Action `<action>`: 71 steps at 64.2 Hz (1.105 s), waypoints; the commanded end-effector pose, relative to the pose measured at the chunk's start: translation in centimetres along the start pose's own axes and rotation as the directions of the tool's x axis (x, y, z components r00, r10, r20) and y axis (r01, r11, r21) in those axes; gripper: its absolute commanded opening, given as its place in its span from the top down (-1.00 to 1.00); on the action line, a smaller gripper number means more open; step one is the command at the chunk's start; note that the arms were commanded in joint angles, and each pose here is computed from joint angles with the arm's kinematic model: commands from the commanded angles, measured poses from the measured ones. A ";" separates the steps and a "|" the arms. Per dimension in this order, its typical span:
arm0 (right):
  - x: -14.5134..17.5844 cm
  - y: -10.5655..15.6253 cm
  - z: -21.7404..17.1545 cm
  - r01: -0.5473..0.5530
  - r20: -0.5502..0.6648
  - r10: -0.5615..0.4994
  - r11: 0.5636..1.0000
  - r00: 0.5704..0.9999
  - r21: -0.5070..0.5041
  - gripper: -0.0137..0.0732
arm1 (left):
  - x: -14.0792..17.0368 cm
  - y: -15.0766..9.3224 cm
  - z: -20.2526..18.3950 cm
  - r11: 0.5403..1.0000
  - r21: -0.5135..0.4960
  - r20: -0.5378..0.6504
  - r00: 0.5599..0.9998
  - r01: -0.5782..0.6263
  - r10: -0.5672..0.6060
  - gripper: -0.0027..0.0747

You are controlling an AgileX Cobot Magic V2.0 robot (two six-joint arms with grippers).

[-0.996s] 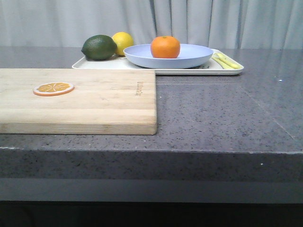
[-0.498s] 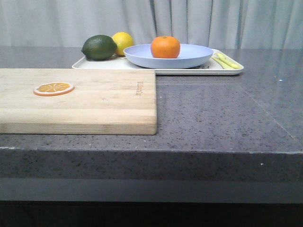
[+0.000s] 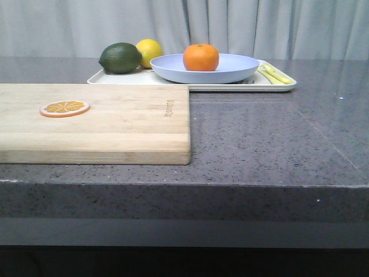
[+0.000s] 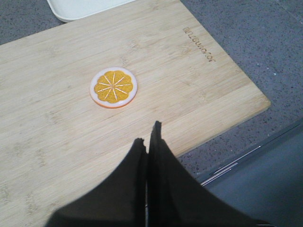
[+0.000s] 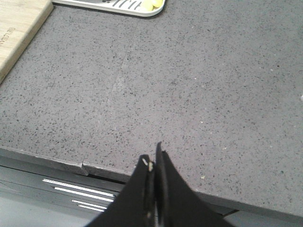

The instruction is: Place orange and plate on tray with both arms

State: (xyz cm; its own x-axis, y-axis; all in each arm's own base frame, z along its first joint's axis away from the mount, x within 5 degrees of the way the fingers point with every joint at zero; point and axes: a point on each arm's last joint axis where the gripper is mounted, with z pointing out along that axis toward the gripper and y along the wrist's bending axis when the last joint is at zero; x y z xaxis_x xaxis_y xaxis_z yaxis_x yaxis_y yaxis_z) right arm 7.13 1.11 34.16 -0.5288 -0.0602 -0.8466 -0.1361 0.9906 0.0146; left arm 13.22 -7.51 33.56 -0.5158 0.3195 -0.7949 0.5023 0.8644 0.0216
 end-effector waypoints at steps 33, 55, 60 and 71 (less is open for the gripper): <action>-1.2 0.0 -0.5 0.009 0.090 -0.009 1.000 0.996 0.007 0.84 | 12.4 2.1 -3.1 0.909 -0.333 0.627 0.779 0.251 0.015 0.98; -1.2 0.0 -0.4 0.009 0.087 -0.009 1.000 0.996 0.007 0.84 | 16.6 2.0 -0.2 0.899 -0.264 0.710 0.701 0.350 -0.065 0.98; -1.2 0.0 -0.4 0.009 0.087 -0.009 1.000 0.996 0.007 0.84 | 16.6 2.0 -0.2 0.899 -0.264 0.708 0.703 0.350 -0.066 0.98; -1.2 0.0 -0.4 0.009 0.086 -0.009 1.000 0.996 0.006 0.84 | 16.6 2.0 -0.2 0.899 -0.264 0.710 0.701 0.350 -0.065 0.98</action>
State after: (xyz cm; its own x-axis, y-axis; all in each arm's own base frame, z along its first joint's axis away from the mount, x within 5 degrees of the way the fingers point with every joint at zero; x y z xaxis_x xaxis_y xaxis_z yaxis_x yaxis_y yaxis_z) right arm 7.15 1.10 34.19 -0.5257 -0.0598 -0.8486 -0.1357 0.9906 0.0143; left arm 5.62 -0.53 20.59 0.0206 -0.0844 -0.9962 0.0921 0.9924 -0.0822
